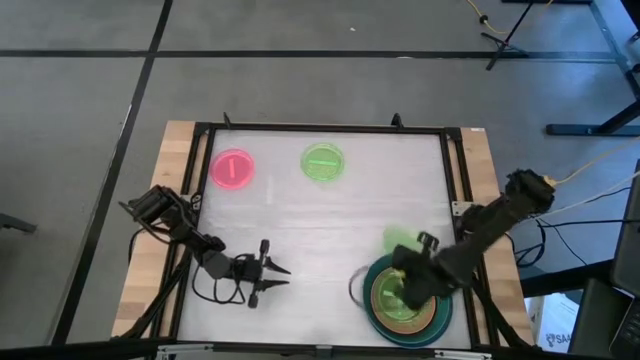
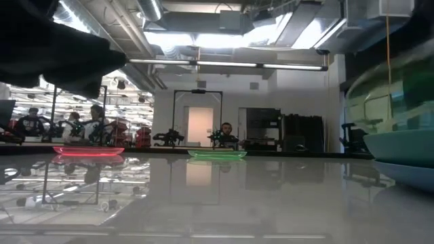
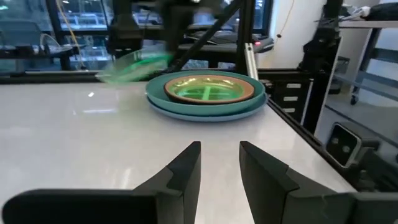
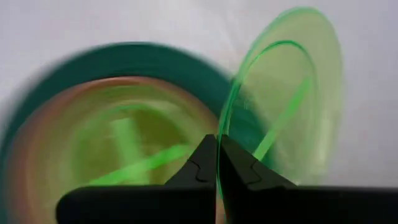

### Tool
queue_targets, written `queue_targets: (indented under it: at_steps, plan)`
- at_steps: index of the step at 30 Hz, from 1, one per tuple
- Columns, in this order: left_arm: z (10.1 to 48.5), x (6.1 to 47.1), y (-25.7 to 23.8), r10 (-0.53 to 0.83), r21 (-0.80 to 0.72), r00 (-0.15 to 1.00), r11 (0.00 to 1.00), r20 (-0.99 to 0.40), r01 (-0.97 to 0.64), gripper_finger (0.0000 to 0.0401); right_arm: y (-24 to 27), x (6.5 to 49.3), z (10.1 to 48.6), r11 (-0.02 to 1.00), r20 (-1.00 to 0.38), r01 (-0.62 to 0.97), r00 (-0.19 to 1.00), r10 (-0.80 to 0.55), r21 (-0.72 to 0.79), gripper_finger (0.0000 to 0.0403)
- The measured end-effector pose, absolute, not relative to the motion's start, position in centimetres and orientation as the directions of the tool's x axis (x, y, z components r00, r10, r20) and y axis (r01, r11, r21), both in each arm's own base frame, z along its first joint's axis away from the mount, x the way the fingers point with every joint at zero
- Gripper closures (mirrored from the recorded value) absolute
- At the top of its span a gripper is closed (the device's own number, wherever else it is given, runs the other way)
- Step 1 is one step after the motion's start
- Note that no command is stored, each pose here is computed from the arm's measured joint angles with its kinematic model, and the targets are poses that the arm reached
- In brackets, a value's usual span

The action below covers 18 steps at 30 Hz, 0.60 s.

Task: Stack plastic plates
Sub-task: Stack the green plate on top of the green plate

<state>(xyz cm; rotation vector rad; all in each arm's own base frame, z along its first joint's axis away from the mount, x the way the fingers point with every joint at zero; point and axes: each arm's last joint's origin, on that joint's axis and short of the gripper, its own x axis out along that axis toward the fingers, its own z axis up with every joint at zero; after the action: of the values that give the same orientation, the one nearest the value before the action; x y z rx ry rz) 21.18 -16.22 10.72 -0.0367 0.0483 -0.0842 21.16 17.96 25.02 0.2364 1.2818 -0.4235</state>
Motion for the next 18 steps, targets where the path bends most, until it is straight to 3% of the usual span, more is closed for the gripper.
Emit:
queue_targets:
  at_steps: [8,15,18]
  plan:
    - [11.6,23.4,-15.7,-0.021,-0.059,1.000,0.998,-0.012,0.020,0.0297,25.3,17.9,26.5,0.905,-0.877,0.334,0.474,0.080,0.263,0.0403]
    - [12.4,25.5,-14.7,0.042,-0.078,0.999,0.996,0.016,-0.041,0.0297,28.1,17.1,23.6,0.932,-0.889,0.301,0.455,0.047,0.203,0.0403]
    - [13.0,26.6,-14.1,0.072,-0.090,0.997,0.994,0.038,-0.068,0.0297,28.5,17.2,21.9,0.944,-0.898,0.306,0.440,-0.026,0.122,0.0399]
